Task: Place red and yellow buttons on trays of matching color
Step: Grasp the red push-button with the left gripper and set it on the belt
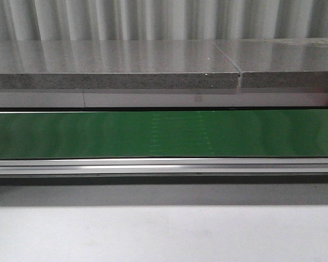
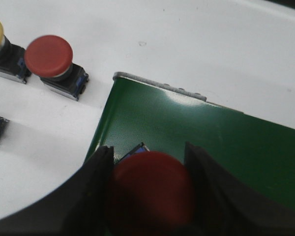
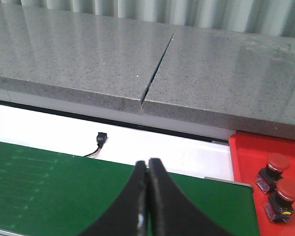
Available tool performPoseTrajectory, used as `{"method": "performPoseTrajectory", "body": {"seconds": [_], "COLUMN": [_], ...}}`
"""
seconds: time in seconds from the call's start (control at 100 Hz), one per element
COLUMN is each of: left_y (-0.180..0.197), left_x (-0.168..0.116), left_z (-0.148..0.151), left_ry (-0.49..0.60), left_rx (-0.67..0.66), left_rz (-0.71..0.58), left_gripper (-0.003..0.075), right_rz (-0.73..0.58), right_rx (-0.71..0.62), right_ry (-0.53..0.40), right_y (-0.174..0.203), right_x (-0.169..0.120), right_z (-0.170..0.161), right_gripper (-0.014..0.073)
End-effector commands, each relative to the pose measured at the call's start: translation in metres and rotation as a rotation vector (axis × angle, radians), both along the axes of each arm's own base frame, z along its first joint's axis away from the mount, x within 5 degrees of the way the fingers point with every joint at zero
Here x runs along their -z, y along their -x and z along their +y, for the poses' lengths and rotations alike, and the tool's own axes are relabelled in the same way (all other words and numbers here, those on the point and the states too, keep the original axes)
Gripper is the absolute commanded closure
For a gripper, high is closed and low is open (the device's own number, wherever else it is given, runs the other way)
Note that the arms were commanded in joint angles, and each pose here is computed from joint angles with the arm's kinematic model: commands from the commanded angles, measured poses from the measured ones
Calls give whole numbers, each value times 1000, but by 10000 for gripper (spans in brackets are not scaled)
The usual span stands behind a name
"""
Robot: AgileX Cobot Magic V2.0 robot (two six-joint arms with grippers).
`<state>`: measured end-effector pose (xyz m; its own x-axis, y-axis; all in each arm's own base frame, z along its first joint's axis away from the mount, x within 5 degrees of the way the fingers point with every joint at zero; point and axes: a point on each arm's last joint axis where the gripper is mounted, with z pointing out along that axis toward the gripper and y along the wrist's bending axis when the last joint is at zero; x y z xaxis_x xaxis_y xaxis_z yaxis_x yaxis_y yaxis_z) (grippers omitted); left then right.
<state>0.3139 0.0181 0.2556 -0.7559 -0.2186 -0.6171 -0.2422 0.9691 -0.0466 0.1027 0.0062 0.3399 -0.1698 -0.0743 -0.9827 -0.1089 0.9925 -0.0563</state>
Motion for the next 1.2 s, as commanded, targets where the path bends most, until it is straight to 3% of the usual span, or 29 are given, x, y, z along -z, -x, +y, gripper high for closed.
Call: {"method": "performPoseTrajectory", "body": {"seconds": [0.0, 0.1, 0.17, 0.29, 0.41, 0.48, 0.62, 0.85, 1.19], "left_y": [-7, -8, -8, -7, -6, -5, 5, 20, 30], "left_x": [-14, -11, -11, -10, -10, -12, -33, -83, -78], "left_z": [-5, -5, -5, -5, -5, -6, -8, 1, 55], "left_ry": [5, 16, 18, 19, 18, 35, 62, -12, -11], "left_rx": [21, 16, 13, 11, 8, 1, -11, -4, -215], "left_rz": [-91, -80, -74, -65, -51, -58, -107, -265, -254], "left_gripper": [741, 735, 685, 487, 211, 143, 160, 176, 176], "right_rz": [-70, -70, -70, -70, -70, -70, -70, -70, -70], "right_rx": [27, 27, 27, 27, 27, 27, 27, 27, 27], "right_ry": [-15, -15, -15, -15, -15, -15, -15, -15, -15], "right_y": [1, 1, 1, 1, 1, 1, 1, 1, 1], "right_x": [-13, -13, -13, -13, -13, -13, -13, -13, -13], "right_z": [-2, -2, -2, -2, -2, -2, -2, -2, -2], "right_gripper": [664, 664, 664, 664, 664, 664, 664, 664, 664]}}
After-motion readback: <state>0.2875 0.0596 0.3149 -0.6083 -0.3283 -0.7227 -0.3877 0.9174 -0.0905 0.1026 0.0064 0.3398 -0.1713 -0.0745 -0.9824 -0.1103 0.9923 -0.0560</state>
